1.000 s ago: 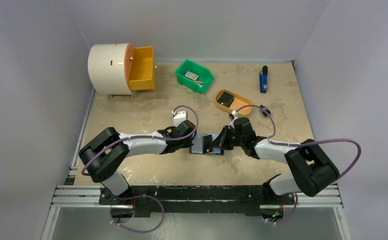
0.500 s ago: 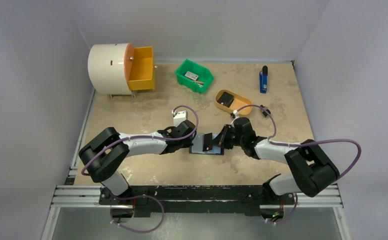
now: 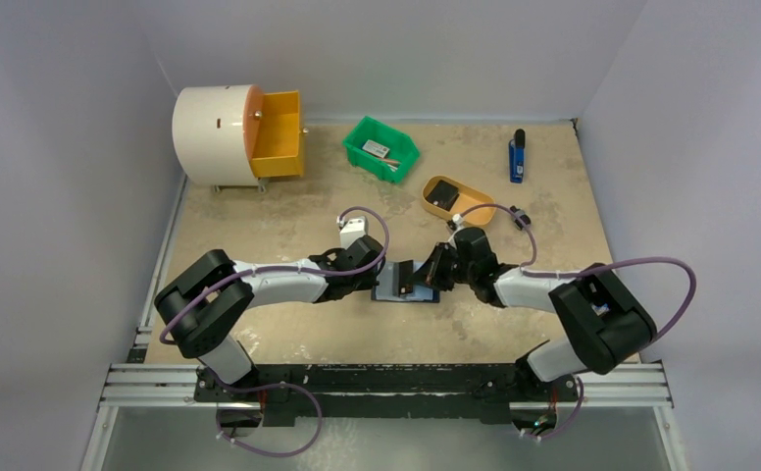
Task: Put the credit cards into the card holder
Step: Insert the credit card into the card holder.
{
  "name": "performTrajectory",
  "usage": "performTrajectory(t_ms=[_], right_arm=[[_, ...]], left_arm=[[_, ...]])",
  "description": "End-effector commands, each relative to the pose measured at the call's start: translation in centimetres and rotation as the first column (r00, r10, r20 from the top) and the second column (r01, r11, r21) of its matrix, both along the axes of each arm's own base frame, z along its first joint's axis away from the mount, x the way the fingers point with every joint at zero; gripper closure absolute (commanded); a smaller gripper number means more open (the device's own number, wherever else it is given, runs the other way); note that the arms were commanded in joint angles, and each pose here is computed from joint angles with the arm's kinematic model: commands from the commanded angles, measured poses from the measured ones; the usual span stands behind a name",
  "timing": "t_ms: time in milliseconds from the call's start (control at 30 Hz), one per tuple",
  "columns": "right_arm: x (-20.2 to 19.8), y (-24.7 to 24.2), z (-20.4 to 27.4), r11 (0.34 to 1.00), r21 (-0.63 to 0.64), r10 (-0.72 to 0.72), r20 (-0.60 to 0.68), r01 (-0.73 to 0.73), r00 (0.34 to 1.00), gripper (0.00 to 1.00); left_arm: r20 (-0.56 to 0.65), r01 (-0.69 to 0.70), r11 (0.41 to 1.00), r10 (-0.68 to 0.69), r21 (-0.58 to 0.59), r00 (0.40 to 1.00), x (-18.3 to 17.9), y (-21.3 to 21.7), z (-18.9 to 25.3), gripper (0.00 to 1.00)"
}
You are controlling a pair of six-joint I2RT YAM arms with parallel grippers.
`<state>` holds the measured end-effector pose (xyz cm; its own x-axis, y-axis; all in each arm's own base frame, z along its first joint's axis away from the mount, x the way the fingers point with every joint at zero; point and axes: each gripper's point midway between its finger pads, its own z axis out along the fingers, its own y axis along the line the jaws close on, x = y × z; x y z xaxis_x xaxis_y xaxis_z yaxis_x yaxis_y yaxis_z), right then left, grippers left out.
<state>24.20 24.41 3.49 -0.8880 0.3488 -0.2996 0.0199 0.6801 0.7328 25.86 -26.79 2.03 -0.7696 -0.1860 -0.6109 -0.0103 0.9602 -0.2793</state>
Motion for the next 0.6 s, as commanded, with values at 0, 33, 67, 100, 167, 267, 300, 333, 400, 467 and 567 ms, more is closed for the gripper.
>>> performTrajectory(t_ms=[0,33,67,100,167,267,300,333,400,467,567], right_arm=[[-0.23,1.13,0.14,0.999,-0.001,0.054,-0.007,-0.054,0.998,1.00],[-0.28,1.31,0.15,0.998,-0.002,0.061,-0.009,-0.061,0.998,1.00],[-0.39,1.48,0.14,0.998,-0.001,0.069,-0.014,-0.069,0.998,1.00],[-0.43,1.67,0.22,0.997,0.002,0.077,-0.018,-0.077,0.997,1.00],[-0.55,1.80,0.23,0.996,0.000,0.087,-0.027,-0.087,0.996,1.00],[-0.65,1.69,0.48,0.996,-0.007,0.088,-0.027,-0.088,0.996,0.86],[-0.60,1.58,0.62,0.996,-0.011,0.083,-0.026,-0.083,0.996,0.79],[-0.62,1.46,0.67,0.997,-0.018,0.078,-0.027,-0.078,0.997,0.72],[-0.51,1.23,0.91,0.997,-0.029,0.070,-0.022,-0.070,0.997,0.62],[-0.41,1.11,0.97,0.997,-0.042,0.067,-0.023,-0.068,0.997,0.55],[-0.27,1.18,0.99,0.996,-0.052,0.075,-0.026,-0.077,0.997,0.52]], left_arm=[[-0.038,-0.006,1.000,0.005,-0.011,0.999,-0.57,0.11,-1.22,1.00],[-0.038,-0.005,1.000,0.004,-0.013,0.999,-0.60,0.07,-1.20,1.00],[-0.038,-0.006,1.000,0.005,-0.014,0.999,-0.60,0.10,-1.19,1.00],[-0.038,-0.008,1.000,0.007,-0.015,0.999,-0.59,0.16,-1.21,1.00],[-0.038,-0.008,1.000,0.007,-0.019,0.999,-0.64,0.12,-1.21,1.00],[-0.039,-0.009,1.000,0.008,-0.020,0.999,-0.72,0.19,-1.24,1.00],[-0.038,-0.010,1.000,0.009,-0.022,0.999,-0.74,0.21,-1.24,1.00],[-0.037,-0.010,1.000,0.009,-0.022,0.999,-0.75,0.22,-1.20,1.00],[-0.036,-0.010,1.000,0.009,-0.025,0.999,-0.77,0.21,-1.17,1.00],[-0.037,-0.010,1.000,0.009,-0.026,0.999,-0.78,0.22,-1.16,1.00],[-0.035,-0.009,1.000,0.007,-0.029,0.999,-0.77,0.17,-1.14,1.00]])
